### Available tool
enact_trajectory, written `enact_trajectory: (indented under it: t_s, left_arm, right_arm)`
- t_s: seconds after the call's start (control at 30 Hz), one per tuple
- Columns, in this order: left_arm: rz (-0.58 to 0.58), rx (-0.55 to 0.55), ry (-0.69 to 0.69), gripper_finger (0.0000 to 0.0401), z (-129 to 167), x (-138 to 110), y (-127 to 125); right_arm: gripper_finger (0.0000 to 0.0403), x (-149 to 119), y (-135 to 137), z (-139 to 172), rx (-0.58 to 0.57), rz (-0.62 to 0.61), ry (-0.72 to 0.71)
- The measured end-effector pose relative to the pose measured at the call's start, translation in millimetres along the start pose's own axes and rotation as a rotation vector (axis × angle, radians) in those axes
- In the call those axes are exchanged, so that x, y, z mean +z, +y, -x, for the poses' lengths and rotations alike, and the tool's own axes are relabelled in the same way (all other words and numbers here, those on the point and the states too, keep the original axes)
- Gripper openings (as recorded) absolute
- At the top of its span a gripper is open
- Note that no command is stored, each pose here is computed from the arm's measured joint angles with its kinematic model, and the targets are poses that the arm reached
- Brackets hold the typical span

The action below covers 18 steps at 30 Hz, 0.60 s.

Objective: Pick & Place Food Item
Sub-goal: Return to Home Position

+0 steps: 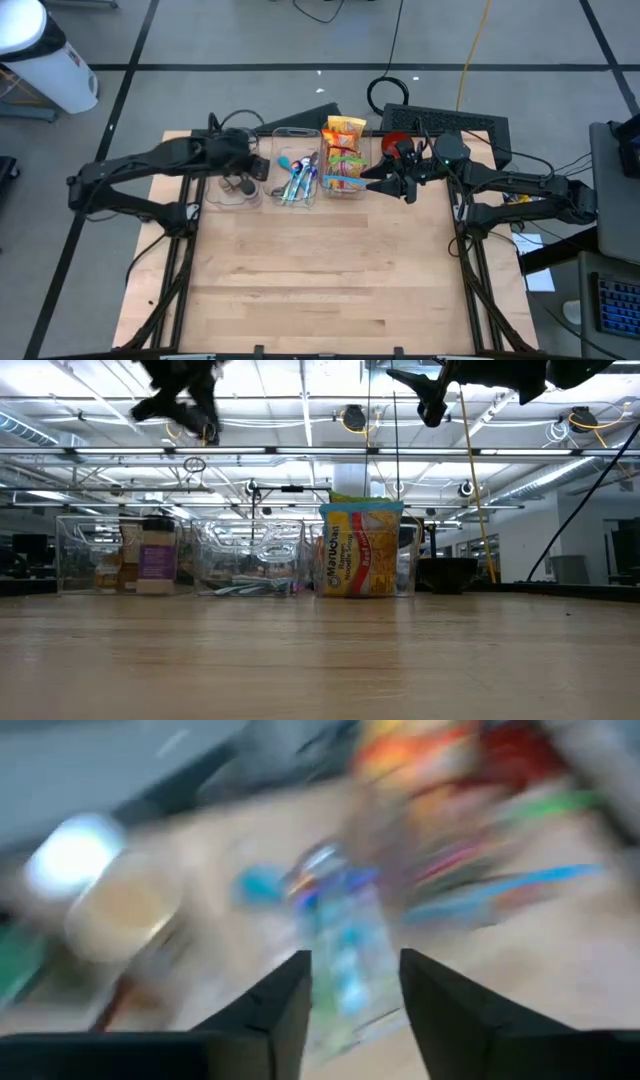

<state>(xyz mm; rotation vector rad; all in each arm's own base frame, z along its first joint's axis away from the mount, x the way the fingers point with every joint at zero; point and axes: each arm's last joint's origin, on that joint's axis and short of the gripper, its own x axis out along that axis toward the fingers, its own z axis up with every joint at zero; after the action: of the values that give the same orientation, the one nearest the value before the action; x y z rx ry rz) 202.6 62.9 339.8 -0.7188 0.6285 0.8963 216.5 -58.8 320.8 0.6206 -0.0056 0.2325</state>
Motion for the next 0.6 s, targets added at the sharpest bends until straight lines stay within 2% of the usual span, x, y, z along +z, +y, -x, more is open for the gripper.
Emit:
enact_trajectory:
  t_s: [0.1, 0.17, 0.23, 0.33, 0.43, 0.6]
  left_arm:
    - [-0.135, -0.232, -0.189, 0.0127, 24.9, 11.9, -11.7]
    - [-0.224, -0.393, -0.356, 0.0105, 43.1, 18.9, -20.9]
    - [-0.286, -0.505, -0.486, 0.0087, 57.2, 21.0, -21.7]
    - [-0.338, -0.600, -0.617, 0.0068, 69.8, 18.1, -12.9]
    - [-0.336, -0.641, -0.665, 0.0054, 76.3, 6.3, 8.3]
    - [-0.313, -0.750, -0.667, 0.0039, 71.0, -25.3, 43.2]
  right_arm:
    - [0.0265, 0.0, 0.0, 0.0, -0.002, -0.013, -0.002]
    - [0.0265, 0.4, -0.5, 0.0, -0.018, -0.071, -0.016]
    - [0.0265, 1.0, -0.7, 0.0, -0.030, -0.082, -0.029]
    - [0.0265, 2.9, -0.5, 0.2, -0.050, -0.034, -0.063]
    - [0.0265, 4.9, 0.4, 0.5, -0.044, 0.013, -0.082]
    - [0.0265, 11.4, -1.2, 5.6, -0.071, 0.057, -0.133]
